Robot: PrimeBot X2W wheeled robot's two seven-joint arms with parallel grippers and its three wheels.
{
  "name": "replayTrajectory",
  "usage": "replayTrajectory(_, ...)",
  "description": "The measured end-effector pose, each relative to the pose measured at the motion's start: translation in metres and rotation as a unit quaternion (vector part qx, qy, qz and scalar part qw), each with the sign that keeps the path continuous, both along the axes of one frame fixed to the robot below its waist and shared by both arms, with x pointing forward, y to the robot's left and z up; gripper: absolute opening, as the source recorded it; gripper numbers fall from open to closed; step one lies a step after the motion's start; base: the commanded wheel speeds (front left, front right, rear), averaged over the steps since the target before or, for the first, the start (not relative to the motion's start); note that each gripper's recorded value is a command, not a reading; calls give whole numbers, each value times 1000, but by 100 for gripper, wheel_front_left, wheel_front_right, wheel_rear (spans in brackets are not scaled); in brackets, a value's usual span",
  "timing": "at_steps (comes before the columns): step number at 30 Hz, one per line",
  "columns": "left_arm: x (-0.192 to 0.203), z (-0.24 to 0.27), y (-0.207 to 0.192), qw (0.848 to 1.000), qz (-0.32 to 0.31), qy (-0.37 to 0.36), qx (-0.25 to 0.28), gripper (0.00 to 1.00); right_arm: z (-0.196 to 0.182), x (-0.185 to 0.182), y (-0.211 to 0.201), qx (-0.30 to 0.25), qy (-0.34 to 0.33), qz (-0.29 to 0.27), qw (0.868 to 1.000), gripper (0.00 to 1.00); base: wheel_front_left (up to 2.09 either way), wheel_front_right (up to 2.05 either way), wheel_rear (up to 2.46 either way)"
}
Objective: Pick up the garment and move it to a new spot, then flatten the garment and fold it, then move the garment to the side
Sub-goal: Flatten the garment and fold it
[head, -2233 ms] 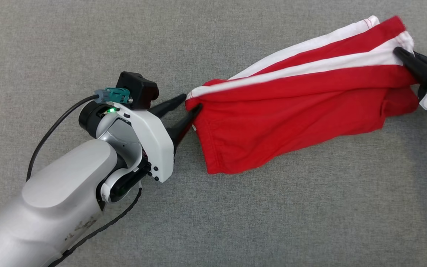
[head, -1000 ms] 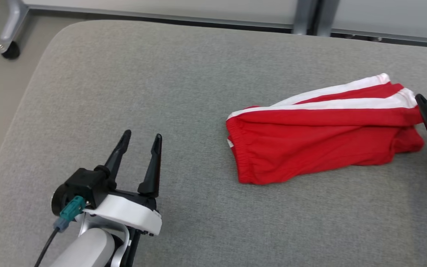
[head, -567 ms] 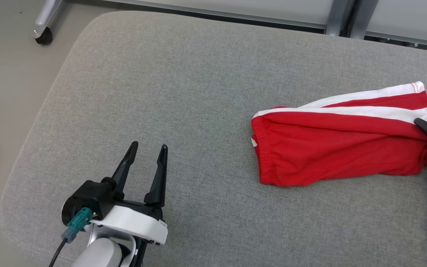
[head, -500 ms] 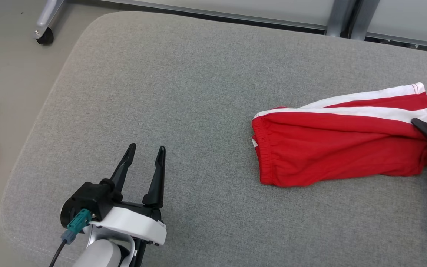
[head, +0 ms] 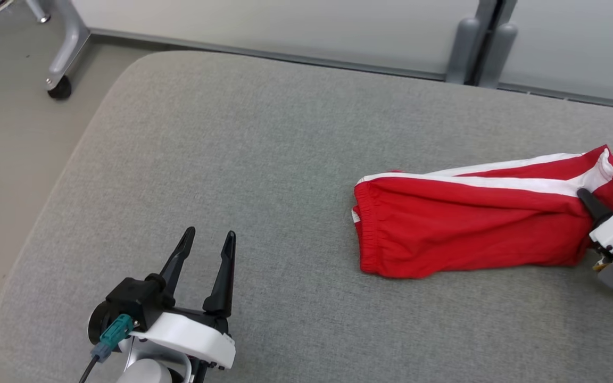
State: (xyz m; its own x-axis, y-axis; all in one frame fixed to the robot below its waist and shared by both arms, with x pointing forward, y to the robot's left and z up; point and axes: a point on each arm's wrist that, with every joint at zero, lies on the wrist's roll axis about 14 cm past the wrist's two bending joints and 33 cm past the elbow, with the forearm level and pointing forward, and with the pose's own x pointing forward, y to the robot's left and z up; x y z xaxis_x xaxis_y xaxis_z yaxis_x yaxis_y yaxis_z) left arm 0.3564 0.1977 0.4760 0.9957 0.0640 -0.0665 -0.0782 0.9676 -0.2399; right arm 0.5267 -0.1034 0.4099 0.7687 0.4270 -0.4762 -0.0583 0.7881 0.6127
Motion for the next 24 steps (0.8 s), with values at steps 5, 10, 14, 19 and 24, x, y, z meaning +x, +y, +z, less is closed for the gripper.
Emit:
replayTrajectory(5, -2, 2, -11, 1000, -21, -6, -5, 100, 13, -19, -14, 12, -28, -27, 999, 0, 0, 0, 0)
replayTrajectory(10, -5, 3, -24, 999, -46, -10, -8, 100, 15, -45, -45, -1, -42, -58, 997, 0, 0, 0, 0)
replayTrajectory(14, -4, 9, -34, 998, -64, -20, -7, 100, 26, -56, -75, -23, -69, -86, 994, 0, 0, 0, 0)
replayTrajectory(19, -7, 11, -37, 997, -67, -22, -11, 100, 37, -55, -77, -57, -103, -70, 991, 0, 0, 0, 0)
replayTrajectory(24, -15, 10, -30, 998, -54, -20, -16, 100, 56, -47, -44, -68, -149, -19, 986, 0, 0, 0, 0)
